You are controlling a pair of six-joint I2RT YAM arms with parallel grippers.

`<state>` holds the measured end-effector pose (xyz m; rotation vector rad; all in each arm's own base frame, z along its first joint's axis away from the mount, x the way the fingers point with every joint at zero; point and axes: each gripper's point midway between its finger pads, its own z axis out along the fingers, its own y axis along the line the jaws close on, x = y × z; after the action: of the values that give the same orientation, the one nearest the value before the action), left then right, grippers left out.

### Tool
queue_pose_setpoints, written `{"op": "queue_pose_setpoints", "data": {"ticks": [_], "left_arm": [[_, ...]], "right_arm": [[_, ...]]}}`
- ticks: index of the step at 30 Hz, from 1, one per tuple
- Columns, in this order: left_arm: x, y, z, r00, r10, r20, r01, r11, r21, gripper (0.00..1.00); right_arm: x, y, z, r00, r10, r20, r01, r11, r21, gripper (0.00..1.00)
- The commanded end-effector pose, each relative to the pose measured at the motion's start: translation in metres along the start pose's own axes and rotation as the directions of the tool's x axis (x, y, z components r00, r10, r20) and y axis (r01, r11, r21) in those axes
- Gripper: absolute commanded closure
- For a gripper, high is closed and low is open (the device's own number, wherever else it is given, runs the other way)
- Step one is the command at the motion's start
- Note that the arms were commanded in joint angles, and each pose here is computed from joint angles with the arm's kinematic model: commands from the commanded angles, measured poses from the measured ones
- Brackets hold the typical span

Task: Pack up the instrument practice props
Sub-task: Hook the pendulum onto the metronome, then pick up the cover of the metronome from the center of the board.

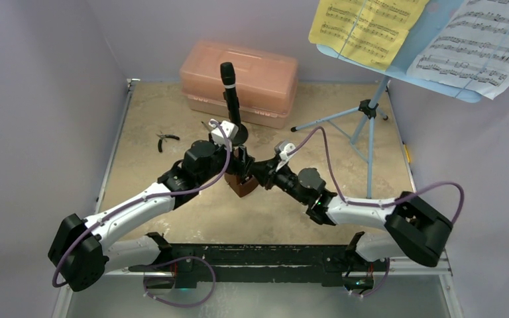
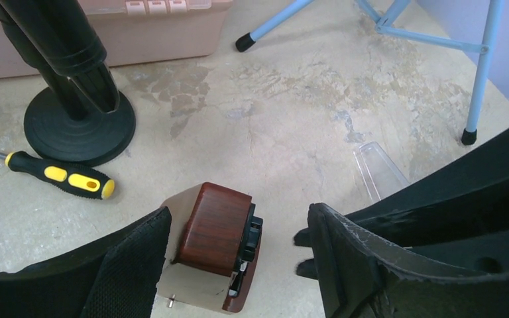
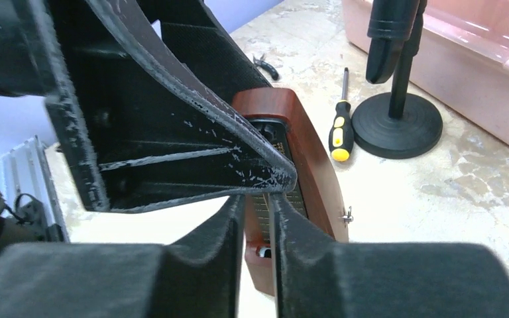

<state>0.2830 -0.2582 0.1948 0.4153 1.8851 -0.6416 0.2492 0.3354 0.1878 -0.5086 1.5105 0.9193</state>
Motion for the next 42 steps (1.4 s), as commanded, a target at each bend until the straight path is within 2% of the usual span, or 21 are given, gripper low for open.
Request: {"op": "queue_pose_setpoints", "data": {"ticks": [1,4,5,6,12,14,17,18,21,29,32,42], "left_arm": [[-0.027,-0.01,-0.009,0.998,-0.025,0.065,0.024,1.0,0.02,0.25],[-0.033,-0.004,-0.013,0.996,-0.046,0.082,0.047,0.999,-0.016,0.23],[-0.034,-0.001,-0.015,0.995,-0.052,0.087,0.056,0.998,-0.035,0.23],[-0.036,0.002,-0.018,0.994,-0.06,0.094,0.065,0.996,-0.052,0.22],[-0.047,0.014,-0.033,0.982,-0.109,0.156,0.128,0.985,-0.119,0.2],[-0.049,0.02,-0.039,0.975,-0.134,0.177,0.162,0.975,-0.154,0.19],[-0.044,0.035,-0.051,0.967,-0.174,0.186,0.215,0.949,-0.23,0.19],[-0.042,0.039,-0.054,0.963,-0.19,0.193,0.235,0.939,-0.249,0.19],[-0.034,0.045,-0.064,0.951,-0.224,0.215,0.278,0.923,-0.267,0.19],[-0.026,0.051,-0.082,0.932,-0.239,0.274,0.31,0.916,-0.256,0.19],[-0.022,0.052,-0.081,0.933,-0.231,0.276,0.303,0.917,-0.259,0.19],[-0.019,0.057,-0.083,0.946,-0.187,0.264,0.269,0.907,-0.325,0.19]], "right_arm": [[-0.026,-0.002,-0.013,0.999,-0.014,0.029,0.012,0.999,0.04,0.72],[-0.023,-0.012,-0.024,1.0,0.014,-0.012,-0.012,0.994,0.107,0.35],[-0.022,-0.015,-0.028,0.999,0.025,-0.03,-0.021,0.991,0.134,0.08],[-0.022,-0.017,-0.031,0.998,0.031,-0.046,-0.023,0.988,0.152,0.03],[-0.02,-0.037,-0.056,0.983,0.145,-0.109,-0.102,0.94,0.327,0.02],[-0.018,-0.051,-0.069,0.971,0.222,-0.094,-0.159,0.883,0.442,0.02],[-0.018,-0.07,-0.09,0.942,0.334,-0.04,-0.242,0.755,0.609,0.02],[-0.011,-0.071,-0.097,0.926,0.371,-0.064,-0.247,0.727,0.641,0.02],[-0.009,-0.066,-0.106,0.896,0.427,-0.119,-0.238,0.691,0.683,0.02],[0.027,-0.084,-0.14,0.841,0.492,-0.224,-0.108,0.559,0.822,0.02],[0.031,-0.085,-0.14,0.816,0.51,-0.272,-0.088,0.574,0.814,0.02],[0.06,-0.142,-0.169,0.686,0.656,-0.315,-0.03,0.458,0.889,0.04]]}}
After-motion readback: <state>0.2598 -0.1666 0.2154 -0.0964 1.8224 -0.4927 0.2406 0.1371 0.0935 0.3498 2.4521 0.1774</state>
